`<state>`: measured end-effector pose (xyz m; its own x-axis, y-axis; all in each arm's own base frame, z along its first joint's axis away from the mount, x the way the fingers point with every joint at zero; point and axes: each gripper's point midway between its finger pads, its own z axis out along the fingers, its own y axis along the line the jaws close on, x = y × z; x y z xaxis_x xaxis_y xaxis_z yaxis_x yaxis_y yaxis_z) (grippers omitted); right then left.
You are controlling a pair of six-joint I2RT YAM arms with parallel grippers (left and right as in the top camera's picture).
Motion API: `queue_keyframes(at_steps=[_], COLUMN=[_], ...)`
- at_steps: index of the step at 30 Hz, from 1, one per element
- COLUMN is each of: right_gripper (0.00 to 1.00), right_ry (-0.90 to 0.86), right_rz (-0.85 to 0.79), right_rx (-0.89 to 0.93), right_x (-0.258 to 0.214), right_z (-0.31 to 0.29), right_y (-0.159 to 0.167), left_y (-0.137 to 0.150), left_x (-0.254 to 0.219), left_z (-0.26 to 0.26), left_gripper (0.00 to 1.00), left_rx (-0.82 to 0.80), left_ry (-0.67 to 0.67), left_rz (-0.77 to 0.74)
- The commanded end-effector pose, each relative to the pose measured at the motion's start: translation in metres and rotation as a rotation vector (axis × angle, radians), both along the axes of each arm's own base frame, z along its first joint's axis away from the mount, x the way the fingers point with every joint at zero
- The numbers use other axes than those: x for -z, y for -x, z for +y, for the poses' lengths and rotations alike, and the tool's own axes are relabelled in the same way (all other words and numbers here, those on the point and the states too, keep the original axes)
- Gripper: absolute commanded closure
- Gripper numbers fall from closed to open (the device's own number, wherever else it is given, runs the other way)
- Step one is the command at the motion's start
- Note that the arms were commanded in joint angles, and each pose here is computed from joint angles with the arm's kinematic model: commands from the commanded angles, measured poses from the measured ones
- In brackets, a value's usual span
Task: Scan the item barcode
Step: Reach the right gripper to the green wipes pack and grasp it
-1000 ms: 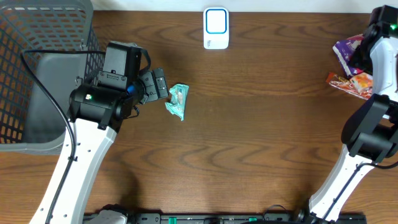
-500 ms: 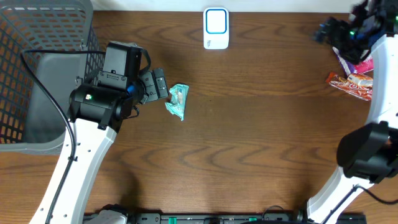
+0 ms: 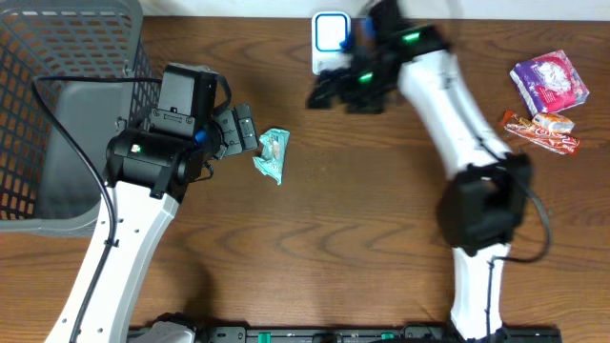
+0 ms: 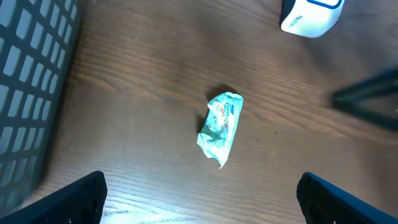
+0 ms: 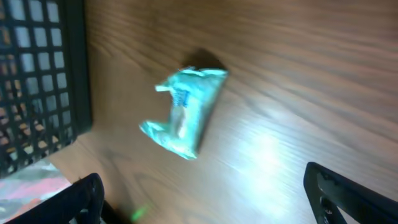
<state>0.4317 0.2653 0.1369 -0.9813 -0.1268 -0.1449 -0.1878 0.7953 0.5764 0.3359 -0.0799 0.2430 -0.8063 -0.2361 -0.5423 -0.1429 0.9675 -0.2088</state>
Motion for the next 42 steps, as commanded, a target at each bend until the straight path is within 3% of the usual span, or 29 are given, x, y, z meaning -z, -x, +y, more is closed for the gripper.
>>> queue_keyframes(at_steps=[1, 6, 12, 19, 27, 34, 42], right_gripper=[0.05, 0.07, 0.21, 0.29, 0.3, 0.3, 0.27], right_ry=[-0.003, 0.026, 0.16, 0.461, 0.763, 0.756, 0.586], right_rz=[0.098, 0.136, 0.198, 0.129, 0.044, 0.012, 0.017], right_rx=[0.036, 0.026, 0.105, 0.17, 0.248, 0.256, 0.158], right_x=[0.033, 0.072, 0.116, 0.135, 0.106, 0.078, 0.076], right_z=[0.04, 0.082, 0.089, 0.039, -0.038, -0.046, -0.012], right_y=[0.01, 0.024, 0.038, 0.039, 0.031, 0.029, 0.028], left_y=[0.0, 0.0, 0.0, 0.0, 0.0, 0.0, 0.0], left_x=[0.0, 0.0, 0.0, 0.0, 0.0, 0.0, 0.0], left_z=[0.003, 0.003, 0.003, 0.003, 0.003, 0.003, 0.003], left_gripper=[0.02, 0.02, 0.02, 0.02, 0.02, 0.02, 0.02], left_rx=[-0.004, -0.004, -0.004, -0.004, -0.004, -0.004, -0.004], left_ry=[-0.022, -0.022, -0.022, -0.022, -0.022, -0.022, -0.022], left_rz=[-0.001, -0.001, -0.001, -0.001, -0.001, -0.001, -0.001])
